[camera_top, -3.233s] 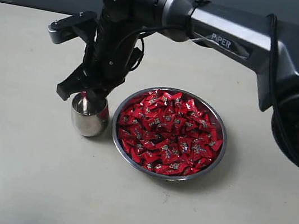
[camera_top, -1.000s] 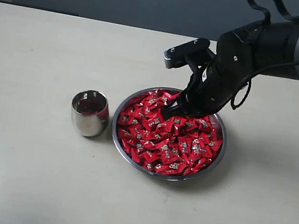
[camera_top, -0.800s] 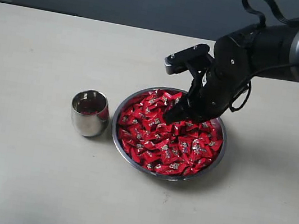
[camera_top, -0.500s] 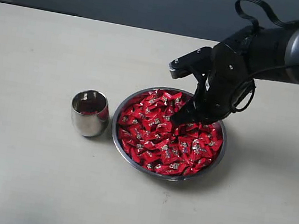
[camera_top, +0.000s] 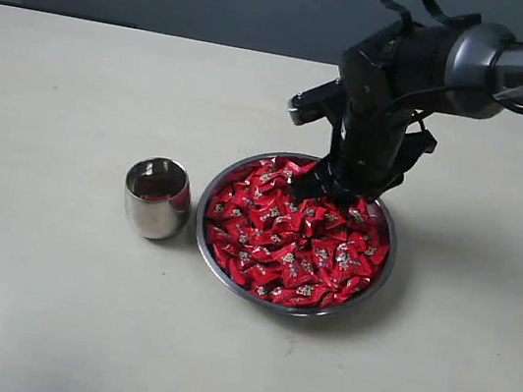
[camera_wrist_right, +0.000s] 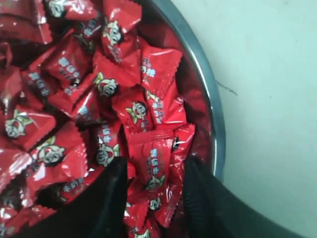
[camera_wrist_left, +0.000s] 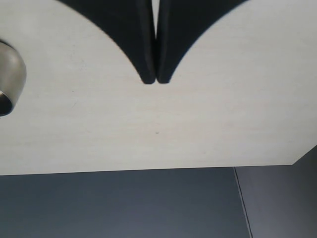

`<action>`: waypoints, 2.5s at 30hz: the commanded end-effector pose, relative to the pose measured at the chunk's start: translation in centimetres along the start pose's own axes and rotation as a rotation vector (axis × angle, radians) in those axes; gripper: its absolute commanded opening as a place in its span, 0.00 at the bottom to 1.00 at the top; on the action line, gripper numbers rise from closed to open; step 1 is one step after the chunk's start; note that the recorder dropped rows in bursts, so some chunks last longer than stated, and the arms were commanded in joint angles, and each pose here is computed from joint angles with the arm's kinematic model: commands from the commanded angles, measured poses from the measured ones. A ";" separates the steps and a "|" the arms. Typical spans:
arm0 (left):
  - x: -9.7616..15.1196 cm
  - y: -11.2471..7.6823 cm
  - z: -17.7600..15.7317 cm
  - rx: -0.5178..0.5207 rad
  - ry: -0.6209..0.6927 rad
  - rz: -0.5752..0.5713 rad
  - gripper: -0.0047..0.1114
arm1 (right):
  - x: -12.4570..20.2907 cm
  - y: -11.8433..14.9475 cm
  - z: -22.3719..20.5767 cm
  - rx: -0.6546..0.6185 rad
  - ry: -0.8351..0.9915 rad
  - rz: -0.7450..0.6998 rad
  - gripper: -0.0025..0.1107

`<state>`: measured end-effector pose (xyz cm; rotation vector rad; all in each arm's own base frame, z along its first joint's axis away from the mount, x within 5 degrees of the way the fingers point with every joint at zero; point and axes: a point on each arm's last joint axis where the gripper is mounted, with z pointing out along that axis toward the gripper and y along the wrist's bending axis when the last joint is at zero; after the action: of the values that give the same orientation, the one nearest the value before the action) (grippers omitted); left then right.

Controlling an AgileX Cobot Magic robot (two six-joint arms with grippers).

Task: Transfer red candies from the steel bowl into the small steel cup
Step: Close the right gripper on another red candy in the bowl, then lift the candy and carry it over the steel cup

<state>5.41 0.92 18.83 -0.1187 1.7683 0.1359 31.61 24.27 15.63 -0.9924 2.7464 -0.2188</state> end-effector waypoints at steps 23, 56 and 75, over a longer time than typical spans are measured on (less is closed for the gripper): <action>0.1 0.0 0.0 0.002 -0.002 -0.001 0.04 | 0.0 0.3 2.1 -0.004 0.048 0.003 0.34; 0.1 0.0 0.0 0.002 -0.002 -0.001 0.04 | 0.2 0.2 2.9 0.029 0.088 -0.025 0.01; 0.1 0.0 0.0 0.002 -0.002 -0.001 0.04 | -2.4 1.0 -8.3 -0.299 -0.359 -0.058 0.01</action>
<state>5.41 0.92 18.83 -0.1187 1.7683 0.1359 30.79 26.02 22.57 -1.0570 2.5122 0.1692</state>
